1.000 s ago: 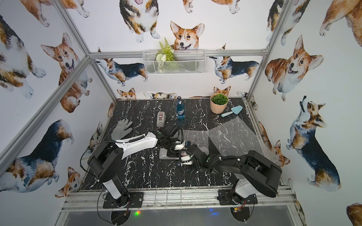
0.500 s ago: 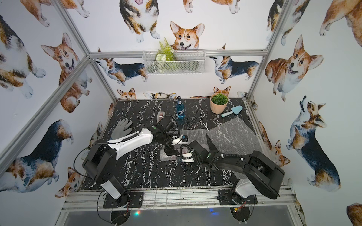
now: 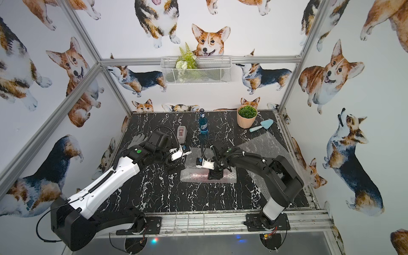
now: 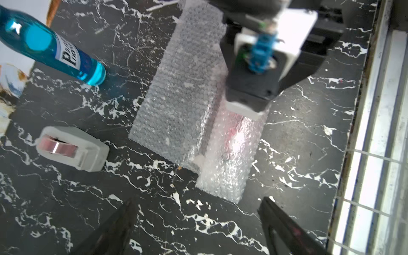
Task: Wrap wine bottles in bubble wrap
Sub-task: Wrap the wine bottle in bubble wrap.
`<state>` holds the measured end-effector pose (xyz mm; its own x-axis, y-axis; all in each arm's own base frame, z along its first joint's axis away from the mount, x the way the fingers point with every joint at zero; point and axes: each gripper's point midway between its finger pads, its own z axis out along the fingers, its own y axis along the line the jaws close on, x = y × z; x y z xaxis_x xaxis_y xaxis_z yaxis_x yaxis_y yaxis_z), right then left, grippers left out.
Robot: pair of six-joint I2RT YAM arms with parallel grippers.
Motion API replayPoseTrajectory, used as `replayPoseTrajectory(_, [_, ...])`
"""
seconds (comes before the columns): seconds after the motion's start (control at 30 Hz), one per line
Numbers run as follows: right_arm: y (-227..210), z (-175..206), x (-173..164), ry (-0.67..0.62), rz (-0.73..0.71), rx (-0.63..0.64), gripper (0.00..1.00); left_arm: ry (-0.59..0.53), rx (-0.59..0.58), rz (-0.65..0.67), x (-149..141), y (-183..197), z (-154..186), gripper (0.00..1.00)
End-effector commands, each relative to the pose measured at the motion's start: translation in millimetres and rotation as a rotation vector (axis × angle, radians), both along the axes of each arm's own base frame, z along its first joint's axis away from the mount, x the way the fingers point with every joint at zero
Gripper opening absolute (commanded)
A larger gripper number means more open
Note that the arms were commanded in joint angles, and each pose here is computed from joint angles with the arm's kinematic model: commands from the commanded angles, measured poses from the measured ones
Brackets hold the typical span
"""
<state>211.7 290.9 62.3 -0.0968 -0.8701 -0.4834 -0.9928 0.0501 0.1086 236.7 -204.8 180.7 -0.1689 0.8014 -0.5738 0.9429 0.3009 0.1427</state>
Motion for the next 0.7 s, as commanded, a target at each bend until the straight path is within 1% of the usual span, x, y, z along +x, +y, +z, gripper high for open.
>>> replayPoseTrajectory(0.0, [-18.2,-15.9,-32.0,0.198,0.019,-0.109,0.56,0.075,-0.008,-0.019,-19.6,3.2,-8.3,0.88])
replayPoseTrajectory(0.13, [-24.4,-23.4,-19.3,0.149,-0.005,-0.143,0.57,0.075,-0.083,-0.076,-32.2,-14.5,5.9,0.85])
replayPoseTrajectory(0.23, [-22.9,-18.8,-14.0,0.178,-0.028,-0.122,0.57,0.020,-0.155,-0.155,-48.8,-33.9,16.4,0.86])
replayPoseTrajectory(0.3, [-19.1,-11.5,-9.4,0.212,-0.047,-0.086,0.56,-0.001,-0.176,-0.202,-57.7,-44.1,11.5,0.86])
replayPoseTrajectory(0.37, [-14.6,-6.1,-6.5,0.256,-0.068,-0.043,0.55,-0.027,-0.167,-0.257,-67.9,-55.7,3.6,0.85])
replayPoseTrajectory(0.43, [-13.6,-5.4,-7.5,0.305,-0.068,-0.049,0.54,-0.078,-0.144,-0.311,-76.2,-66.4,-3.0,0.85])
replayPoseTrajectory(0.47, [-13.8,-6.0,-9.5,0.335,-0.067,-0.059,0.54,-0.119,-0.135,-0.330,-76.7,-70.9,-4.9,0.85])
replayPoseTrajectory(0.5, [-12.9,-6.7,-10.9,0.357,-0.065,-0.066,0.53,-0.137,-0.114,-0.346,-78.8,-70.9,-15.8,0.85])
replayPoseTrajectory(0.57, [-12.0,-8.2,-11.2,0.385,-0.065,-0.077,0.53,-0.225,-0.061,-0.402,-79.2,-76.4,-30.2,0.85])
replayPoseTrajectory(0.67, [-13.9,-11.0,-6.3,0.412,-0.077,-0.101,0.53,-0.290,0.003,-0.480,-77.2,-90.1,-48.5,0.85])
